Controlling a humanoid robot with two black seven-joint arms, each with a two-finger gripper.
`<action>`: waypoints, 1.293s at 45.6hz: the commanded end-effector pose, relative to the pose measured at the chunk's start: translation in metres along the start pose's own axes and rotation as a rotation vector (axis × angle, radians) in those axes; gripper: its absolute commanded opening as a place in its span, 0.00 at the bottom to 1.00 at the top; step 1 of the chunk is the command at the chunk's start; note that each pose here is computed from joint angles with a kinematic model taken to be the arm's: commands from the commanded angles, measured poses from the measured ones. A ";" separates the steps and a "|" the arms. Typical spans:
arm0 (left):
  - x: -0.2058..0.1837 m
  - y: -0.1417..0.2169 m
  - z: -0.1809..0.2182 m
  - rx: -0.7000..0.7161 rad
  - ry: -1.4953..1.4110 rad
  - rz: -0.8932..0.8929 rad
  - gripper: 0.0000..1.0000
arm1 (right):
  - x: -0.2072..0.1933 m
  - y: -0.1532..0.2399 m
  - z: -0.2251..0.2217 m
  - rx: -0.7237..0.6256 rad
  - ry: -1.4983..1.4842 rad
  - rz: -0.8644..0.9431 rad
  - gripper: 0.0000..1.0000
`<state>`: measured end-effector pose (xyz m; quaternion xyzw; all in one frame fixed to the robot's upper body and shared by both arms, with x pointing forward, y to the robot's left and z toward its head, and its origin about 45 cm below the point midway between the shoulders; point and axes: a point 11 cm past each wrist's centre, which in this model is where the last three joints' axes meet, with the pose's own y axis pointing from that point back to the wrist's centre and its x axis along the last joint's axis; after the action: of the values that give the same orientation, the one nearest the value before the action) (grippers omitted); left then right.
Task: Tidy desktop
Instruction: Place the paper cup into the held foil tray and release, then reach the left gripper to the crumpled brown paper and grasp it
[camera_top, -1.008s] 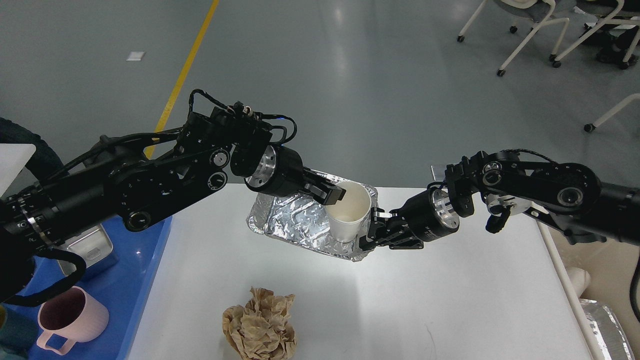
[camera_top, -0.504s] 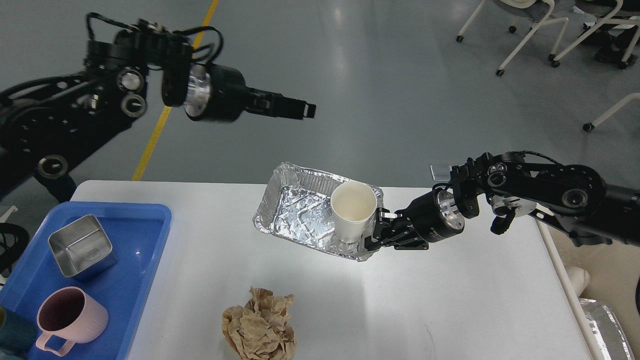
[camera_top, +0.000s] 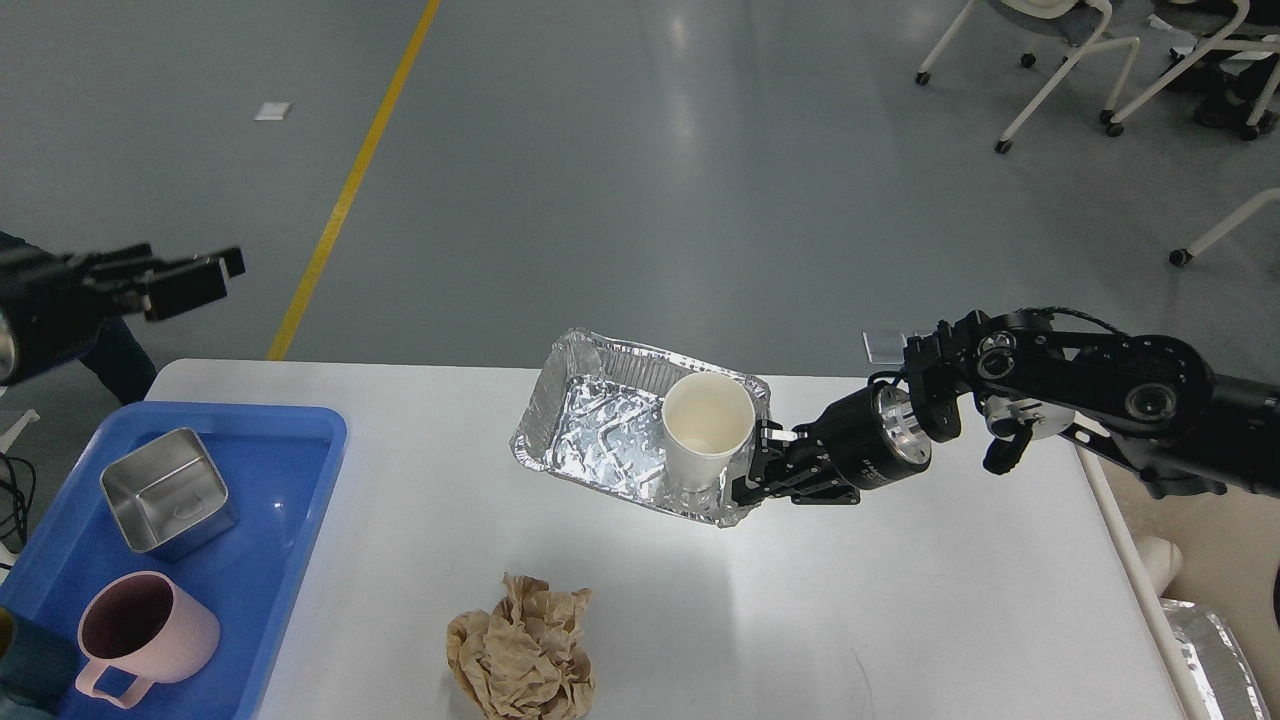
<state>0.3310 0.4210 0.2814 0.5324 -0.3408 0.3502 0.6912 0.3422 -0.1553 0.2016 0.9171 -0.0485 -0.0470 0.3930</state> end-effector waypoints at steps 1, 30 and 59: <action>-0.046 0.017 -0.023 0.060 0.023 -0.041 0.97 | 0.000 0.000 0.003 -0.005 -0.004 0.000 0.00; -0.147 0.020 0.015 -0.043 0.163 -0.228 0.97 | -0.006 -0.004 0.012 -0.005 -0.025 -0.014 0.00; -0.254 -0.025 0.180 -0.409 0.319 -0.460 0.97 | -0.005 -0.003 0.008 -0.001 -0.017 -0.010 0.00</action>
<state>0.2070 0.2090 0.0961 0.3772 -0.1661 0.1994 0.8890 0.3361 -0.1582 0.1942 0.9168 -0.0464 -0.0575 0.3924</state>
